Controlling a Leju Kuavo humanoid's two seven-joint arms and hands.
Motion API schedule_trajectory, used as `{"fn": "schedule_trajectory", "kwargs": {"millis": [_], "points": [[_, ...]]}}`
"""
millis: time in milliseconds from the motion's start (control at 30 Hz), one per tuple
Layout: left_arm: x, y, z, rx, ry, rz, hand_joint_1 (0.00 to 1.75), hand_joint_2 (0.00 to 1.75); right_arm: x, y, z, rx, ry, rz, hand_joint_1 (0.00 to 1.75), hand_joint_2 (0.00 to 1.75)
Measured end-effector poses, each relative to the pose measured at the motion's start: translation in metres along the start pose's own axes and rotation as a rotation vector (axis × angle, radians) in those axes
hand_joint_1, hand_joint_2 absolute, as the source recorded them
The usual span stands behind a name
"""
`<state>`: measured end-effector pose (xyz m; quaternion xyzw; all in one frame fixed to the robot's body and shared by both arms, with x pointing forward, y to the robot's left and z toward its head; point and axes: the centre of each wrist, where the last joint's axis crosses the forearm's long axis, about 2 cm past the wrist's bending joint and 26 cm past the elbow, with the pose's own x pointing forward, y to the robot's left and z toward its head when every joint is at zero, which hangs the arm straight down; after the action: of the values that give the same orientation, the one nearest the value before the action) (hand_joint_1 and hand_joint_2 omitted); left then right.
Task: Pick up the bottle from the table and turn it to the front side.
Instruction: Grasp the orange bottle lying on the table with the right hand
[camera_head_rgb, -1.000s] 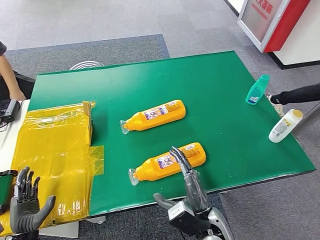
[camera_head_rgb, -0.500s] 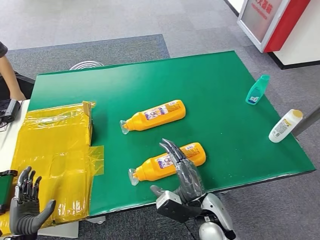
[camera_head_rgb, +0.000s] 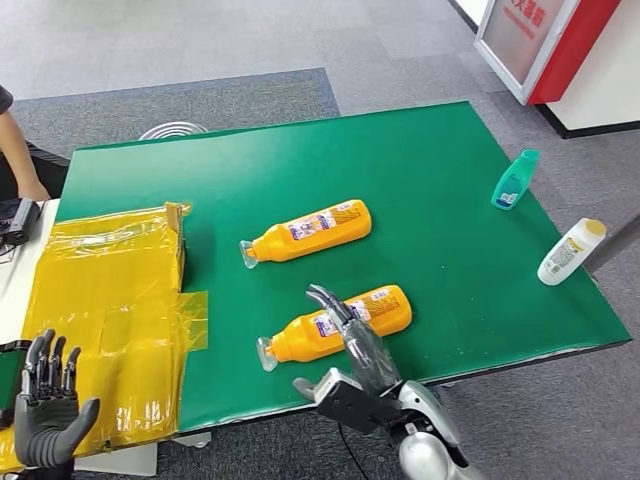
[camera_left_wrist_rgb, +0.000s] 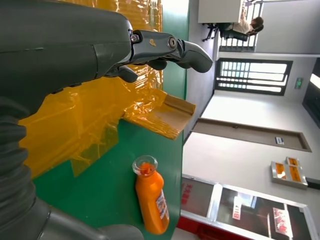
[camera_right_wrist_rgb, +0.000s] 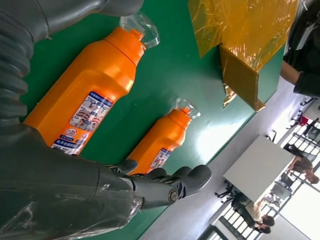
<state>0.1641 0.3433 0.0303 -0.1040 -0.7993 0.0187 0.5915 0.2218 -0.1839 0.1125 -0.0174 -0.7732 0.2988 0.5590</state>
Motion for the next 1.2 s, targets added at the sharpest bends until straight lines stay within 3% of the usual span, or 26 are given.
{"fn": "schedule_trajectory", "kwargs": {"millis": [967, 1200], "points": [[0.001, 0.007, 0.005, 0.008, 0.004, 0.005, 0.00, 1.75, -0.004, 0.008, 0.014, -0.022, 0.013, -0.055, 0.00, 1.75], [0.001, 0.007, 0.003, -0.001, 0.006, 0.002, 0.00, 1.75, -0.005, -0.008, -0.005, -0.042, 0.022, 0.202, 0.00, 1.75]]}}
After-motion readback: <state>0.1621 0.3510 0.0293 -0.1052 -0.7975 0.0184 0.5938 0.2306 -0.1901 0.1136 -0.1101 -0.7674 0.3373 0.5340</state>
